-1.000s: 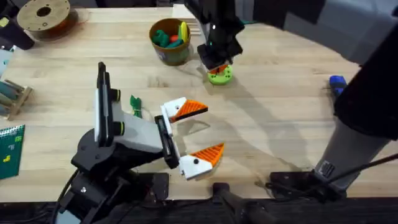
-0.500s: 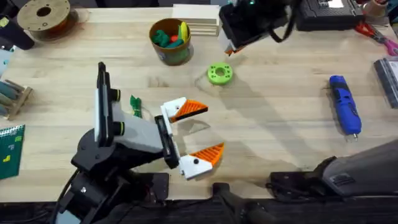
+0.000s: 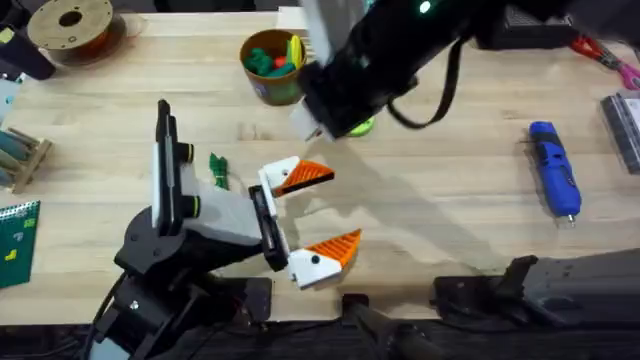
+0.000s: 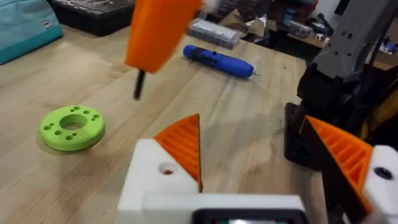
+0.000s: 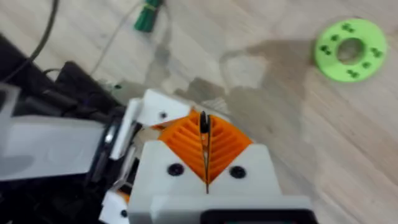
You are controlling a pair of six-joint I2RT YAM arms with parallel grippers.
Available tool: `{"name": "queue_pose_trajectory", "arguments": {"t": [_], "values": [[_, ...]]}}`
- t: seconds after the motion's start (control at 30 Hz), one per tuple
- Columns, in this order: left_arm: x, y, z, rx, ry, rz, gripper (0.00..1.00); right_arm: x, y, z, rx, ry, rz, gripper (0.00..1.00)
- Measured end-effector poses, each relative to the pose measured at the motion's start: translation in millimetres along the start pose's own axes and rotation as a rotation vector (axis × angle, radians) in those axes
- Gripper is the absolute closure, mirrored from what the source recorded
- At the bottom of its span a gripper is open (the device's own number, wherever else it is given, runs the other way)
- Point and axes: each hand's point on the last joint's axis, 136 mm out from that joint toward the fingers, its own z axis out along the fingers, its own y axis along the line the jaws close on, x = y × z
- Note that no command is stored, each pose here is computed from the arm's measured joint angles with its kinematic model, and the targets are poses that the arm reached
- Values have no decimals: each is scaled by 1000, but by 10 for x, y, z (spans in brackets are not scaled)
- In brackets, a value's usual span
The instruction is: Pick up the gripper from the table and insert it into the empty holder that is missing its gripper. Then pick up a screw, insert it into the mounting hole, and use the screwdriver to tighten it. Finally, clean up the table by picking up the vegetable and placing it into the bucket.
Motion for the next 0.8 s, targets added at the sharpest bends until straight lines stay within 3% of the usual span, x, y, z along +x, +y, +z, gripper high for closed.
{"name": "queue_pose_trajectory", "arguments": {"t": [0.1,0.8], "values": [[1,0,0,0,0,0,14,55,153,17,-29,15,-7,995],[0,2,0,-1,0,0,14,143,439,87,-66,39,-26,995]]}}
